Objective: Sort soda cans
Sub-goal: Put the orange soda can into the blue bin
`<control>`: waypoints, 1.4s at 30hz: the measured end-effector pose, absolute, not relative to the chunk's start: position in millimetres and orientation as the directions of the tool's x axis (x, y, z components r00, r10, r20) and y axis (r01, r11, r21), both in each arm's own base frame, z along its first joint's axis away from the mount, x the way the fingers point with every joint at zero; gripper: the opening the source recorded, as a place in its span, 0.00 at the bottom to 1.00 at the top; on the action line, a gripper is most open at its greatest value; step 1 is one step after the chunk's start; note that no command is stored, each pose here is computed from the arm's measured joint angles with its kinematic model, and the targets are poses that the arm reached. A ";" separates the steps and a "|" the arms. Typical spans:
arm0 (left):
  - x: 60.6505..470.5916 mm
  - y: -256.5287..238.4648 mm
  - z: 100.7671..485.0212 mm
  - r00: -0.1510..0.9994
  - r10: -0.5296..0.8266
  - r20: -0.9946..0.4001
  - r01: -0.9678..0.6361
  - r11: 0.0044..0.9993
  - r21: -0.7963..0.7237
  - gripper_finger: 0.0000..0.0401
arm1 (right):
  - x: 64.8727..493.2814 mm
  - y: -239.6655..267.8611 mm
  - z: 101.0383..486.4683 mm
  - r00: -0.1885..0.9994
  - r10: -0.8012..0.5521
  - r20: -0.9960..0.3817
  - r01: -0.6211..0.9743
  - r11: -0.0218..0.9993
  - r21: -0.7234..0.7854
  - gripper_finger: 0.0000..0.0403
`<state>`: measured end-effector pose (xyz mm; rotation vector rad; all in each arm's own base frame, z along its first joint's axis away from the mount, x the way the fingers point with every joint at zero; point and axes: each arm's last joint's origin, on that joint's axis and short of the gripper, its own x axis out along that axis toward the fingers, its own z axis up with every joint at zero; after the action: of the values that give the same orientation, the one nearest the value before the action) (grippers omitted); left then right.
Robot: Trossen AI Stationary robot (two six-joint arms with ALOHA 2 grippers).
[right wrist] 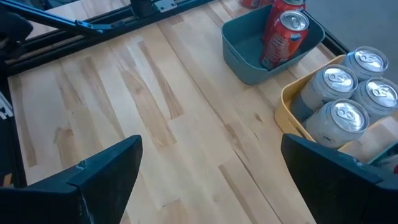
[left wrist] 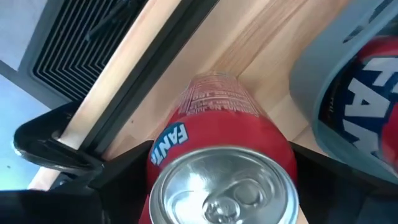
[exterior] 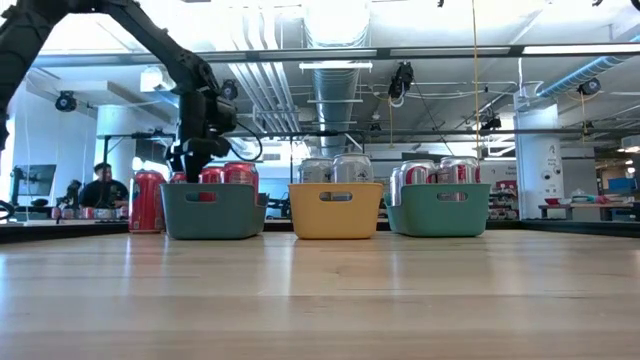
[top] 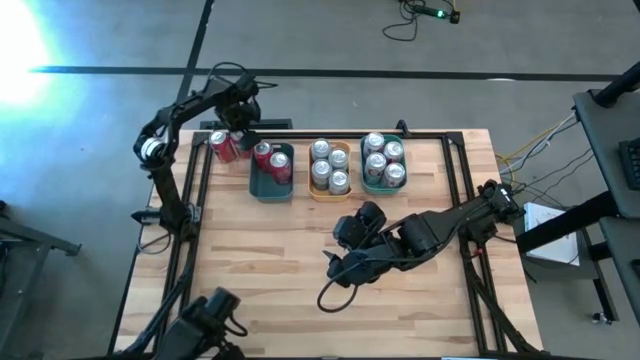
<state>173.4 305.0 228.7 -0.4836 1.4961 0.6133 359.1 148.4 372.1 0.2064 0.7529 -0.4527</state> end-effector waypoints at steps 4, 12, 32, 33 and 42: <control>174.6 305.9 226.1 -0.015 0.066 -0.998 -0.658 0.751 0.060 0.77 | 359.1 148.4 372.1 0.640 -0.321 -0.698 0.469 0.883 0.025 0.94; 172.2 303.0 228.3 -0.041 0.056 -0.998 -0.668 0.741 0.069 0.71 | 359.1 148.4 372.1 0.640 -0.321 -0.698 0.472 0.881 0.027 0.94; 146.6 170.1 377.8 0.149 0.258 -0.954 -0.579 0.805 0.128 0.71 | 331.6 134.9 402.9 0.668 -0.363 -0.649 0.423 0.904 -0.070 0.94; 145.5 160.9 382.3 0.164 0.266 -0.950 -0.572 0.810 0.128 0.71 | 331.3 134.8 403.5 0.670 -0.362 -0.648 0.422 0.904 -0.068 0.94; 163.6 105.2 387.5 0.310 0.171 -0.935 -0.396 0.918 0.036 0.71 | 332.0 135.1 402.5 0.668 -0.362 -0.649 0.411 0.908 -0.083 0.94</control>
<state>163.6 105.2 387.5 -0.2154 1.2003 0.3781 332.0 135.1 402.5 0.0726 0.7162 -0.4368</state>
